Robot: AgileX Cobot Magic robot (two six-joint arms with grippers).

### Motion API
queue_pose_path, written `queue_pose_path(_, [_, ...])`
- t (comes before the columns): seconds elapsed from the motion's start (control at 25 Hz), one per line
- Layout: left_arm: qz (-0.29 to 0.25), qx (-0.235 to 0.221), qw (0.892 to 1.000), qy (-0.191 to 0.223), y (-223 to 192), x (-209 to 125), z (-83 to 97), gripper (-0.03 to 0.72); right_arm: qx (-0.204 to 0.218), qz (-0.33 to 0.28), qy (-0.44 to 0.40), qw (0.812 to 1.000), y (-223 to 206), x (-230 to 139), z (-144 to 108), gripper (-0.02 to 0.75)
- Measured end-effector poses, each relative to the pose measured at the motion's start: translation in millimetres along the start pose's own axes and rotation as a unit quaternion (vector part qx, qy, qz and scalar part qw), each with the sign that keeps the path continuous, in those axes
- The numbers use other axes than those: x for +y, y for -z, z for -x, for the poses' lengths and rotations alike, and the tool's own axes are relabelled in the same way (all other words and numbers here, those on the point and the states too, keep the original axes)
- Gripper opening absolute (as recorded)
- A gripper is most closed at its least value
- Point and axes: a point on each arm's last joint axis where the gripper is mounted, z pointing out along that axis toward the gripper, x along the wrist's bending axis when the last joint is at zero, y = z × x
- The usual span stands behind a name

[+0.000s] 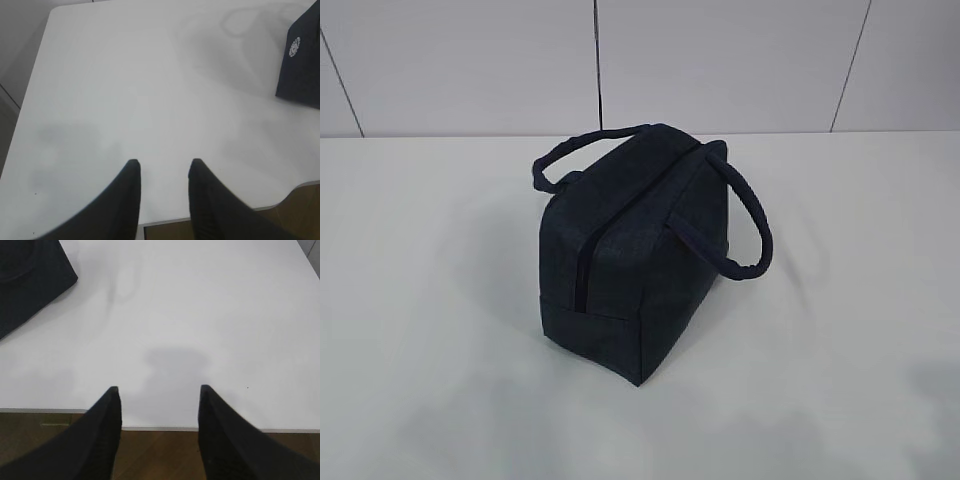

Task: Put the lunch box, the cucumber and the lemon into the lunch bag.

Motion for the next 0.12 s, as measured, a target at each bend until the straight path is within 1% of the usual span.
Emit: queue_pose_path(0.12, [0.000,0.000,1.000,0.000,0.0,0.0,0.0,0.237,0.000,0.000,0.000,1.000,0.0,0.0,0.0,0.384])
